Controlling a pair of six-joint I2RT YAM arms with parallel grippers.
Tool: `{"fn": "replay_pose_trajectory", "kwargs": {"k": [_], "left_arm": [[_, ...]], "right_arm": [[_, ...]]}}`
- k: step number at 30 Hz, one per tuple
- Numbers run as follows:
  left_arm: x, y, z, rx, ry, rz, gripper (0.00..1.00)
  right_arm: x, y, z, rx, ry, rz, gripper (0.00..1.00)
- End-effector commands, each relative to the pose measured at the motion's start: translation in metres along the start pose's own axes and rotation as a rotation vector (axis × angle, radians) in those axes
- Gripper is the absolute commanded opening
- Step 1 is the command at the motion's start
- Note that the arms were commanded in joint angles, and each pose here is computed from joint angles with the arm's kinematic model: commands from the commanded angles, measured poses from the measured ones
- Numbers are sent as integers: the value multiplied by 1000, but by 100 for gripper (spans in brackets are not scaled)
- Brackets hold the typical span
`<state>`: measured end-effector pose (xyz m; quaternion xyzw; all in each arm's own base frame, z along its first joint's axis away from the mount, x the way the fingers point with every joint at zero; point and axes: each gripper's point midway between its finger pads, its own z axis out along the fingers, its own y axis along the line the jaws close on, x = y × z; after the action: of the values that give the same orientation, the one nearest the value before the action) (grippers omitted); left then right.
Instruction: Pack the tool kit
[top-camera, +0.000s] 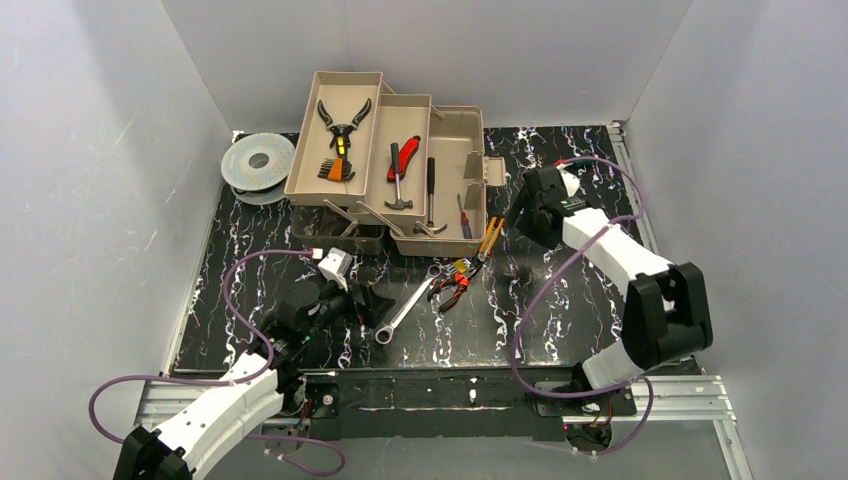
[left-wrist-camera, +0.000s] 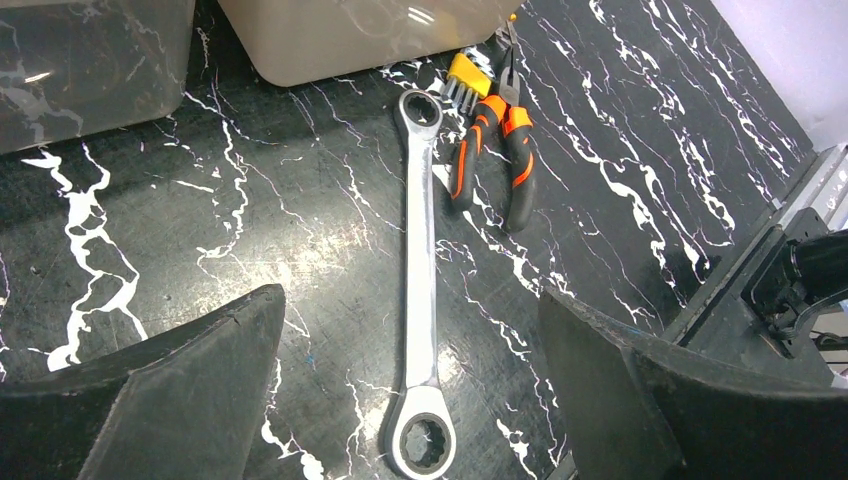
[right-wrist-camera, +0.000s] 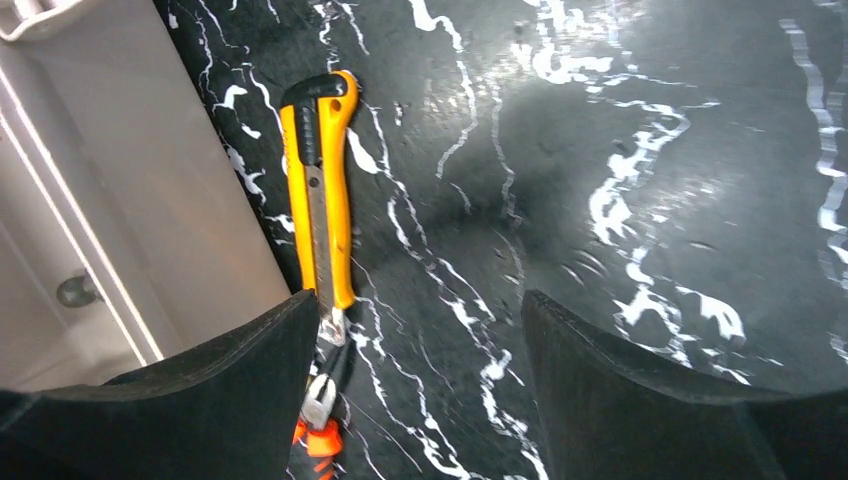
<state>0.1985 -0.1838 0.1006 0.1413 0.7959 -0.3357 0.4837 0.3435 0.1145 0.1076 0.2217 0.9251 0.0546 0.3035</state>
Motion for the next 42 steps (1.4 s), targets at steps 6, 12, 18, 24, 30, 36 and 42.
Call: {"fn": "replay_pose_trajectory", "kwargs": {"k": [6,12,18,24,30,36,42], "left_arm": [[-12,-8,-3,34,-47,17,98],[-11,-9,-2,36,-39,16,98],[-12,-8,-3,30,-40,19,98],[-11,-7,-4,23,-39,20,98],[-12,-5,-4,12,-38,19,98],[-13,-2,-4,-3,-40,26,98],[-12,-1,-4,-11,-40,29,98]], "right_arm": [[-9,55,50,-85,54,109,78],[-12,75,67,-129,79,115,76],[-4,83,83,-127,140,118,72],[10,72,101,-53,202,109,68],[15,52,107,46,240,49,46],[-2,9,89,203,167,-95,32],[-9,-34,76,340,167,-202,32]]}}
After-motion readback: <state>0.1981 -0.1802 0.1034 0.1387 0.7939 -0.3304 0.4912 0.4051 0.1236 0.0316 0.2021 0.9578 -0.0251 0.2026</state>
